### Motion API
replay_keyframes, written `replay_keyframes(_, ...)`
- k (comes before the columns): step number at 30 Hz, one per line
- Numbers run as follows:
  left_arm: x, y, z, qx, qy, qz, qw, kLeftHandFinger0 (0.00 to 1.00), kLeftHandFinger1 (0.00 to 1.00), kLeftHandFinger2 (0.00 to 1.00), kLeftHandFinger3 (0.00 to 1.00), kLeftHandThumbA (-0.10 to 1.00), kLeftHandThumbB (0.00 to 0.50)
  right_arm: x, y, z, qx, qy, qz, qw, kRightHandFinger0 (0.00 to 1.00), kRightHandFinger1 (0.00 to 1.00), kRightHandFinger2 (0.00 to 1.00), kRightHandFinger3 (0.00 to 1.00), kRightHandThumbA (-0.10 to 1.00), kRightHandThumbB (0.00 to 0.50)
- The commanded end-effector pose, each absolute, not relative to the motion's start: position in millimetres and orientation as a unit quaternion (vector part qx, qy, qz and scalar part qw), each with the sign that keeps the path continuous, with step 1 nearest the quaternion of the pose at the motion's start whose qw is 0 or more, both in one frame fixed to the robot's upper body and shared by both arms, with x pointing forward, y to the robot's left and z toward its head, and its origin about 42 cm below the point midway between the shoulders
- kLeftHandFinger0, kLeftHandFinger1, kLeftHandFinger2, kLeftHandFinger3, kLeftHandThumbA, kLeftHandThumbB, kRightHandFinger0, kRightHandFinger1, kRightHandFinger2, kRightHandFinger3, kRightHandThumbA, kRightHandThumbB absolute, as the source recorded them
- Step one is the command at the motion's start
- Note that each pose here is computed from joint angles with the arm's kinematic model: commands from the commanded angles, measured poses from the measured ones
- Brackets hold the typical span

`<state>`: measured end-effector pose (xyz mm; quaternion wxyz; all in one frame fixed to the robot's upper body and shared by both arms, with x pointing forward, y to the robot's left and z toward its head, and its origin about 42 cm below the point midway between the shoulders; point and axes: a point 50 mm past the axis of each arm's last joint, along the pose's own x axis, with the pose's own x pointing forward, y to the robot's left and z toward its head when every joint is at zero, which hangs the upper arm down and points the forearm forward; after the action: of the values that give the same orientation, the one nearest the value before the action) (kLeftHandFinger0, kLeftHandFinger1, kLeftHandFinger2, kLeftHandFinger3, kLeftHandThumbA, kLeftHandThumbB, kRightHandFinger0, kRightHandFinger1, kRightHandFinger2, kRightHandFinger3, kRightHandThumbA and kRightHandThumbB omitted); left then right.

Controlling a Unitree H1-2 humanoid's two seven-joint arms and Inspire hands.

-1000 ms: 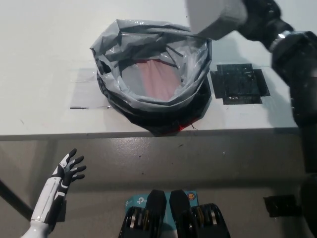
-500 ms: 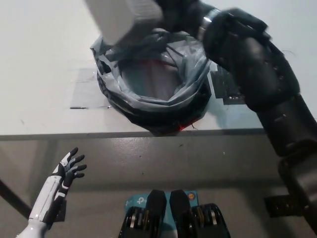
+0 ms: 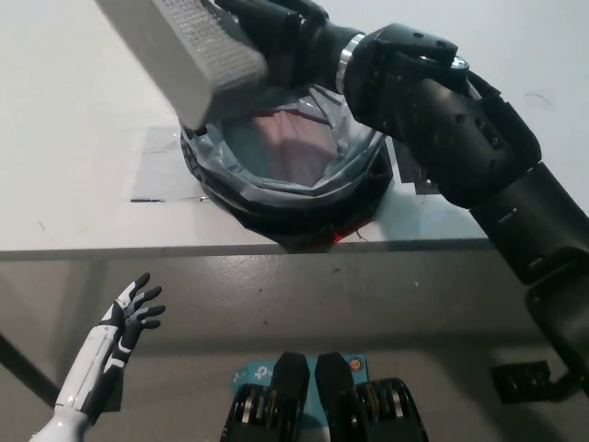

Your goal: Use the right hand to pick up a small rectangular container and put it into a plastic bag and lift the bag

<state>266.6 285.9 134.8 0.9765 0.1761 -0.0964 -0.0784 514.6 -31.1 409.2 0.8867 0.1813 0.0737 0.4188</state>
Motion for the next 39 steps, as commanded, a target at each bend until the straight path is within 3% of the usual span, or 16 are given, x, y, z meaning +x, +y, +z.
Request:
replay_keyframes(1, 269.3, 286.5, 150.9, 0.191, -0.127, -0.095, 0.969, 0.83, 0.83, 0.91, 1.00, 1.00, 0.135, 514.1, -33.8, 441.1, 0.173, 0.051, 0.429, 0.885, 0.00, 0.32, 0.73, 0.59, -0.10, 0.146)
replay_keyframes(2, 269.2, 286.5, 150.7, 0.190, -0.127, -0.095, 0.969, 0.83, 0.83, 0.91, 1.00, 1.00, 0.133, 514.2, -34.2, 440.8, 0.173, 0.051, 0.428, 0.886, 0.00, 0.33, 0.74, 0.64, -0.10, 0.146)
replay_keyframes(5, 269.2, 286.5, 149.7, 0.188, -0.126, -0.097, 0.969, 0.83, 0.83, 0.91, 1.00, 1.00, 0.137, 515.1, -38.3, 439.1, 0.176, 0.058, 0.419, 0.889, 0.00, 0.35, 0.74, 0.60, -0.10, 0.147)
replay_keyframes(6, 269.4, 286.5, 149.5, 0.187, -0.126, -0.098, 0.969, 0.83, 0.83, 0.91, 1.00, 1.00, 0.137, 515.1, -38.9, 438.9, 0.176, 0.059, 0.419, 0.889, 0.00, 0.35, 0.75, 0.64, -0.10, 0.148)
replay_keyframes(8, 269.3, 286.4, 149.0, 0.187, -0.126, -0.098, 0.969, 0.83, 0.83, 0.91, 1.00, 1.00, 0.136, 515.2, -40.4, 437.8, 0.174, 0.059, 0.421, 0.888, 0.00, 0.36, 0.76, 0.54, -0.10, 0.150)
replay_keyframes(17, 269.4, 285.9, 150.4, 0.191, -0.125, -0.099, 0.968, 0.84, 0.83, 0.91, 1.00, 1.00, 0.130, 519.4, -45.6, 432.9, 0.154, 0.068, 0.415, 0.894, 0.00, 0.35, 0.76, 0.40, -0.10, 0.159)
replay_keyframes(20, 269.4, 285.7, 150.8, 0.193, -0.127, -0.098, 0.968, 0.83, 0.82, 0.90, 1.00, 1.00, 0.125, 521.9, -49.3, 431.0, 0.147, 0.068, 0.411, 0.897, 0.00, 0.35, 0.75, 0.51, -0.10, 0.151)
replay_keyframes(24, 269.3, 286.6, 151.0, 0.193, -0.129, -0.100, 0.968, 0.84, 0.82, 0.91, 1.00, 1.00, 0.118, 527.5, -55.4, 427.8, 0.143, 0.068, 0.407, 0.899, 0.00, 0.32, 0.72, 0.52, -0.10, 0.140)
replay_keyframes(25, 269.8, 286.8, 151.1, 0.194, -0.129, -0.100, 0.967, 0.83, 0.82, 0.91, 1.00, 1.00, 0.119, 529.1, -57.8, 426.5, 0.137, 0.067, 0.404, 0.902, 0.00, 0.33, 0.73, 0.58, -0.10, 0.142)
replay_keyframes(30, 269.3, 287.3, 149.7, 0.195, -0.128, -0.102, 0.967, 0.83, 0.82, 0.91, 1.00, 1.00, 0.114, 535.9, -68.8, 416.8, 0.135, 0.078, 0.379, 0.912, 0.00, 0.31, 0.70, 0.66, -0.10, 0.168)
replay_keyframes(31, 269.1, 286.9, 149.9, 0.195, -0.127, -0.102, 0.967, 0.83, 0.82, 0.91, 1.00, 1.00, 0.113, 537.5, -72.2, 415.3, 0.129, 0.079, 0.370, 0.917, 0.00, 0.30, 0.69, 0.75, -0.10, 0.168)
replay_keyframes(34, 268.1, 286.2, 150.3, 0.195, -0.123, -0.100, 0.968, 0.85, 0.82, 0.92, 1.00, 1.00, 0.120, 542.5, -80.8, 412.4, 0.125, 0.080, 0.356, 0.923, 0.00, 0.29, 0.70, 0.81, -0.10, 0.169)
replay_keyframes(35, 267.9, 286.1, 150.3, 0.196, -0.124, -0.100, 0.968, 0.84, 0.82, 0.92, 1.00, 1.00, 0.109, 543.6, -83.1, 411.8, 0.127, 0.080, 0.354, 0.923, 0.00, 0.28, 0.71, 0.98, -0.10, 0.155)
replay_keyframes(37, 267.9, 286.2, 150.2, 0.196, -0.124, -0.099, 0.968, 0.84, 0.82, 0.92, 1.00, 1.00, 0.107, 546.3, -87.6, 410.3, 0.129, 0.081, 0.350, 0.924, 0.00, 0.28, 0.72, 0.83, -0.10, 0.154)
replay_keyframes(38, 268.0, 285.8, 150.7, 0.194, -0.123, -0.099, 0.968, 0.84, 0.82, 0.92, 1.00, 1.00, 0.109, 548.1, -91.4, 408.8, 0.120, 0.079, 0.349, 0.926, 0.00, 0.28, 0.72, 0.68, -0.10, 0.156)
replay_keyframes(39, 268.1, 285.7, 150.9, 0.194, -0.122, -0.099, 0.968, 0.84, 0.82, 0.91, 1.00, 1.00, 0.110, 548.6, -92.5, 408.4, 0.117, 0.078, 0.349, 0.926, 0.00, 0.28, 0.72, 0.63, -0.10, 0.156)
